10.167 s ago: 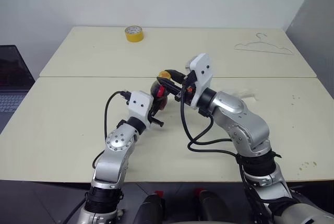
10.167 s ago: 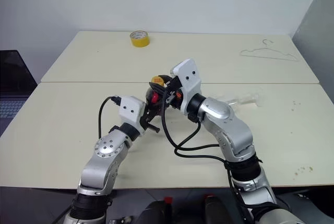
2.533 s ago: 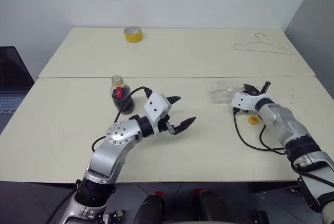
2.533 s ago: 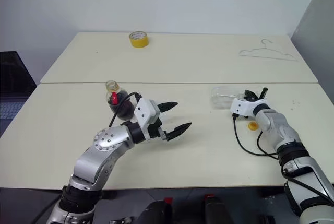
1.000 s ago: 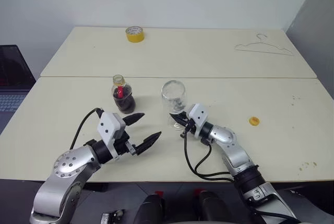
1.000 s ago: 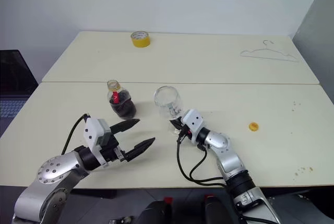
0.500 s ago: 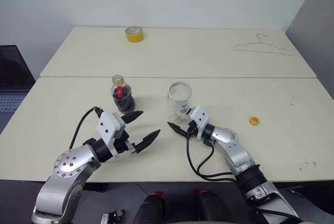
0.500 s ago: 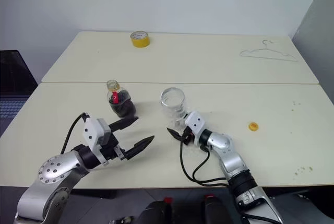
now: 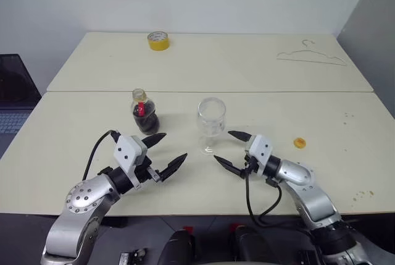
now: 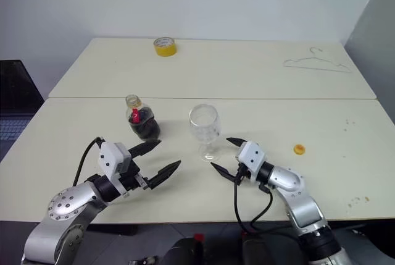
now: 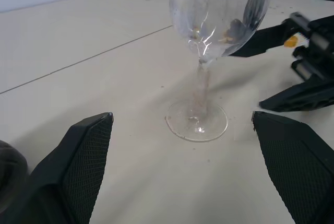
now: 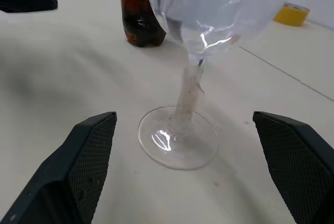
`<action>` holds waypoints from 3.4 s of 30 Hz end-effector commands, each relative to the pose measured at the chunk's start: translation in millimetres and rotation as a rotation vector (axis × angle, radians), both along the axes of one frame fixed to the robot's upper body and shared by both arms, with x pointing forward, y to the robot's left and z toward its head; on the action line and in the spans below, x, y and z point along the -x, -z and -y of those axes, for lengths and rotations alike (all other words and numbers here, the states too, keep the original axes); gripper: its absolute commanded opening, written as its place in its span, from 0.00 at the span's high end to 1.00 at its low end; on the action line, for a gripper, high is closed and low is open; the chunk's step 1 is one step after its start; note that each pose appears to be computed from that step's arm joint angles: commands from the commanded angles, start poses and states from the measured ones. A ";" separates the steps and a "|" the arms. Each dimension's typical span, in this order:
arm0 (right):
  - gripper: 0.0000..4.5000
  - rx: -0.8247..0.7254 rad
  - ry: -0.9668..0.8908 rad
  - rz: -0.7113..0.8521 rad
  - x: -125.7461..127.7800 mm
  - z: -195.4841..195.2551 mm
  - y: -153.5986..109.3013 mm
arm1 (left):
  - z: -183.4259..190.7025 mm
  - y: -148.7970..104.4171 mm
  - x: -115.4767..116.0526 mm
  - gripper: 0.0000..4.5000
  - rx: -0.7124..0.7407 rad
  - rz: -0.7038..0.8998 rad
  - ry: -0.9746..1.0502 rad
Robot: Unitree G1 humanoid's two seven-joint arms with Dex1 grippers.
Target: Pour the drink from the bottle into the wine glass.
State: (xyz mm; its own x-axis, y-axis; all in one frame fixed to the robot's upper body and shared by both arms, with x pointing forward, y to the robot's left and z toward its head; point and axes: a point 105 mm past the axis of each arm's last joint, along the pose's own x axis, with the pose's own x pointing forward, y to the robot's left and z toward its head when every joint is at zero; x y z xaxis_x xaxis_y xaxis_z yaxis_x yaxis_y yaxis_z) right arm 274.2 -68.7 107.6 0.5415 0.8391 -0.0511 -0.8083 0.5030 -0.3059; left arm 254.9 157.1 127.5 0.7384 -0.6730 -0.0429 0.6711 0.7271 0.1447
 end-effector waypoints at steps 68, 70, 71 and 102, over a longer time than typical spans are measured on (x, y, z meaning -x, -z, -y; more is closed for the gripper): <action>0.00 -0.028 -0.181 0.033 49.3 2.5 -130.5 | -38.8 -30.1 -103.9 0.86 0.005 0.156 -0.417; 0.00 -0.028 -0.171 0.033 48.3 4.6 -131.3 | -31.2 -38.3 -103.4 0.86 0.011 0.182 -0.399; 0.00 -0.029 -0.166 0.033 47.8 5.5 -131.6 | -27.5 -41.7 -103.2 0.86 0.009 0.194 -0.388; 0.00 -0.072 -0.066 -0.004 36.2 -6.7 -128.4 | 31.6 -103.7 -111.4 0.86 -0.526 0.834 -0.007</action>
